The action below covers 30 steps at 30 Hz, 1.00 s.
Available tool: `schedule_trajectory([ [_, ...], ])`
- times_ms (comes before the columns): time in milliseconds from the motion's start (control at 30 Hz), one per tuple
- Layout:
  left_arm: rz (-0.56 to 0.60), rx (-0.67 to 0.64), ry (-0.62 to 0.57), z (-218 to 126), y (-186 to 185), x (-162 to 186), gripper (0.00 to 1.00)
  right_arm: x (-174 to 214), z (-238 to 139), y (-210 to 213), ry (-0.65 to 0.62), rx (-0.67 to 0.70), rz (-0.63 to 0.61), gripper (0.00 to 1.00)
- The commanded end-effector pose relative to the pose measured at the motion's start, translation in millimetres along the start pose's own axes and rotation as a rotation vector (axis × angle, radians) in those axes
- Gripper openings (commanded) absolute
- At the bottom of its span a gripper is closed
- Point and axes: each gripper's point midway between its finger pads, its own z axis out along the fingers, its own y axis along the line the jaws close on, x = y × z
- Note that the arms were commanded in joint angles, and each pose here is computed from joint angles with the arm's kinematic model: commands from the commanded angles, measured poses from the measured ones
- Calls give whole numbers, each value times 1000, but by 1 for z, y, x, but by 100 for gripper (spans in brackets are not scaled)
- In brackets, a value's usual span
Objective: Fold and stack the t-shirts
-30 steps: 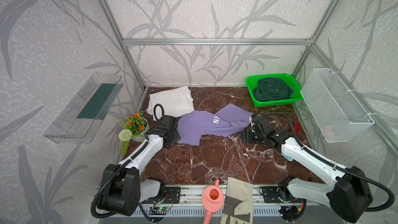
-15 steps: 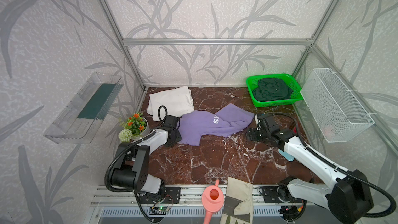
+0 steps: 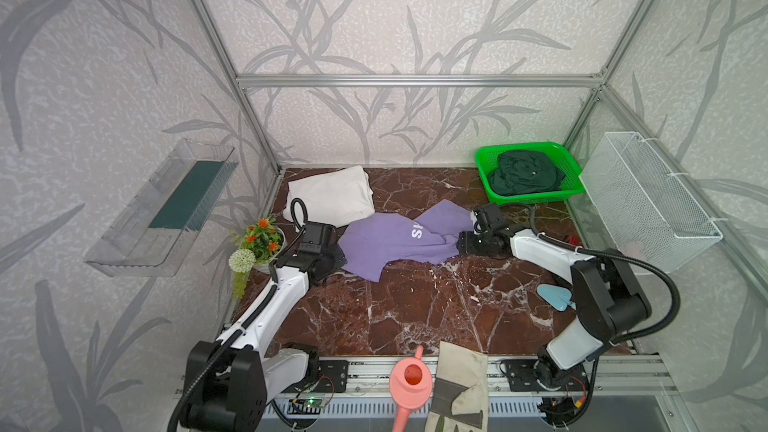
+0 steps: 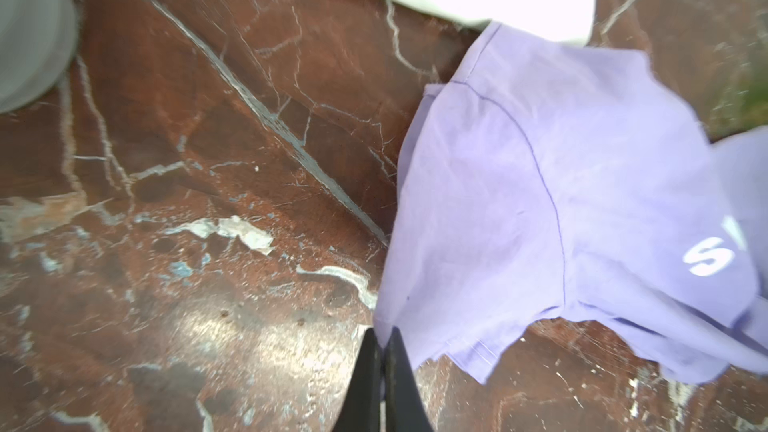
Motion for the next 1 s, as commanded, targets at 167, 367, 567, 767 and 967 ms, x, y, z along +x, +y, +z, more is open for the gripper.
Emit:
schedule_trajectory([
  [167,17,-17,57,-18,8,14,0,-10,15,10,11,-34,17,6],
  [367,24,53,45,-36,0,17,0,0,-54,10,-68,-37,-17,0],
  [567,45,93,-64,-65,2,8,0,1,-156,32,-213,-88,-99,0],
  [767,21,9,-141,-59,15,-7,0,-25,-143,58,-100,-95,-148,3],
  [967,-38,-34,-136,-32,16,-13,0,-41,-38,85,142,-117,-155,21],
])
